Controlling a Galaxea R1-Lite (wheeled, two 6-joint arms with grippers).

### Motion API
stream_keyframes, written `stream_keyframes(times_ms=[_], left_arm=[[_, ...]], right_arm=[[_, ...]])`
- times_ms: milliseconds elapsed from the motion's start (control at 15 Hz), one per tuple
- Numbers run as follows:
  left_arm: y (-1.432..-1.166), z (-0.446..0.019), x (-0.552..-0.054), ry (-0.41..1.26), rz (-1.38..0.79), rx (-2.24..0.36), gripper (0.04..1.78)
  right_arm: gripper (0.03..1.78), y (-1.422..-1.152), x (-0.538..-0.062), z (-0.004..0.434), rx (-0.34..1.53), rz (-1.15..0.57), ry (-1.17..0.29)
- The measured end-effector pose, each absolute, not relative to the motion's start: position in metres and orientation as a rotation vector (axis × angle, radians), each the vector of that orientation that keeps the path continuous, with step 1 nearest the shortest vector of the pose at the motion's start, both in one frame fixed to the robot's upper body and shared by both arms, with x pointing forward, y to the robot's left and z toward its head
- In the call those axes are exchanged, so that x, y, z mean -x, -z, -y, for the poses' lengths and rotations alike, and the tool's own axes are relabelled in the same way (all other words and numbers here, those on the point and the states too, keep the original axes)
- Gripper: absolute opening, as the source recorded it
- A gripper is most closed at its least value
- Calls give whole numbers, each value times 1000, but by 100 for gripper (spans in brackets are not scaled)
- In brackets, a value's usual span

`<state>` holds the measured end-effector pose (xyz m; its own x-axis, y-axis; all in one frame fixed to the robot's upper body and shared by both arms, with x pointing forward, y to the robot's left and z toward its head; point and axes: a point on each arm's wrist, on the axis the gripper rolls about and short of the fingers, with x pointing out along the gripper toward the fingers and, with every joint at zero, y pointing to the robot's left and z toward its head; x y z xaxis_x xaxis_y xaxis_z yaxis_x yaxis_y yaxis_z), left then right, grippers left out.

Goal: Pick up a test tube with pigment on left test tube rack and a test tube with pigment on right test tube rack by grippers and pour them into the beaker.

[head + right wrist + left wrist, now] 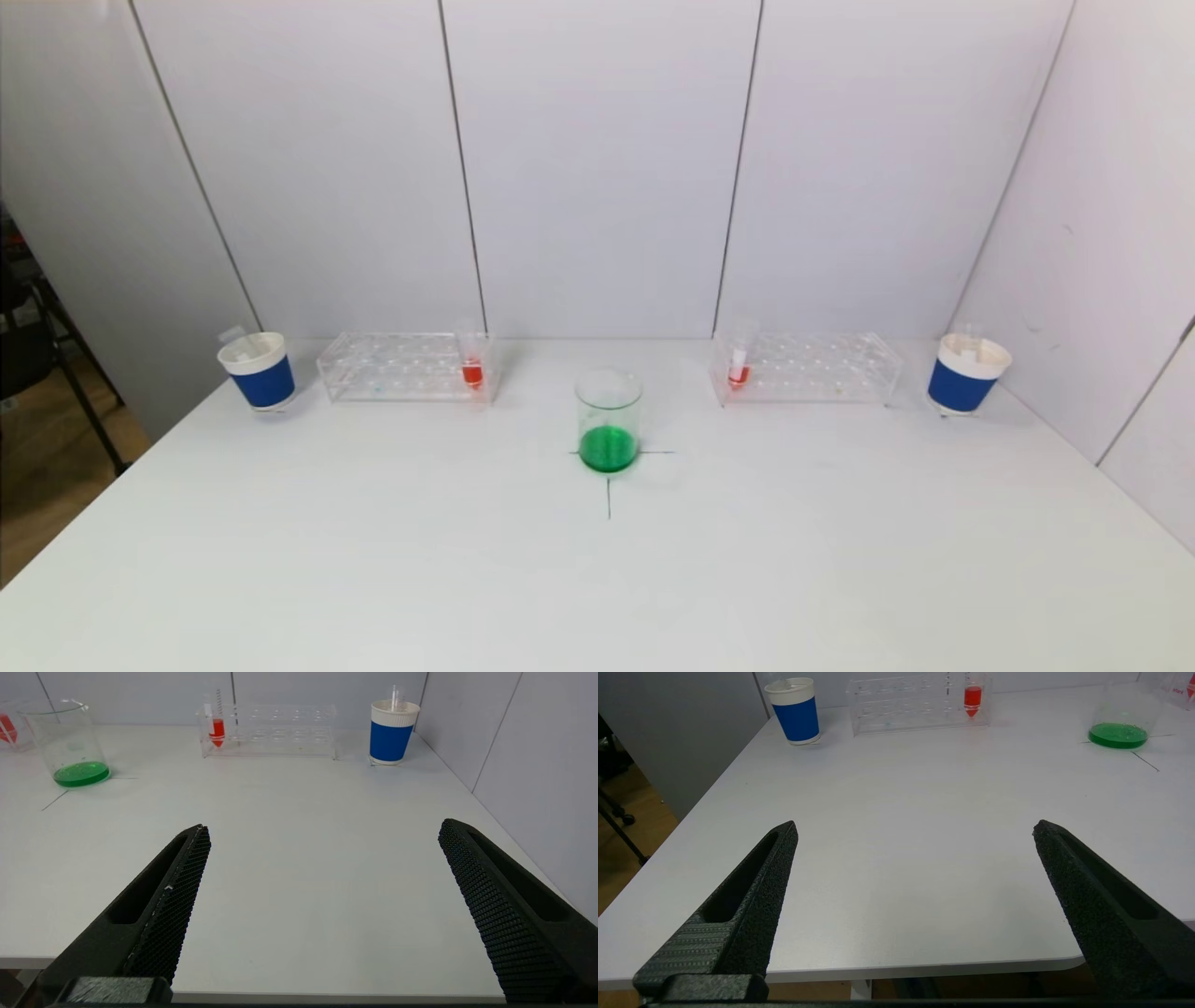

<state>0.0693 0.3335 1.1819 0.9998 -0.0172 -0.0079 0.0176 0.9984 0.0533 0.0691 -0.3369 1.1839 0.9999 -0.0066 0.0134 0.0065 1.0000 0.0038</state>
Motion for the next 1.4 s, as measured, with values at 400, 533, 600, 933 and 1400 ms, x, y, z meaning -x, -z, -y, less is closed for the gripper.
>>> stream_keyframes(times_ms=[400, 533, 600, 933, 1400], left_arm=[[-1182, -333, -69, 18, -7, -53, 176], [-1182, -333, -69, 18, -7, -53, 176], [-1182, -333, -69, 18, -7, -53, 176], [-1182, -333, -69, 18, -7, -53, 176], [-1182, -333, -69, 17, -7, -53, 176]], right_arm=[[178, -1184, -69, 337, -13, 16, 8], [178, -1184, -69, 337, -14, 15, 8], [178, -1184, -69, 337, -14, 14, 8], [178, -1184, -69, 337, -14, 16, 9], [177, -1184, -69, 337, -23, 16, 9]])
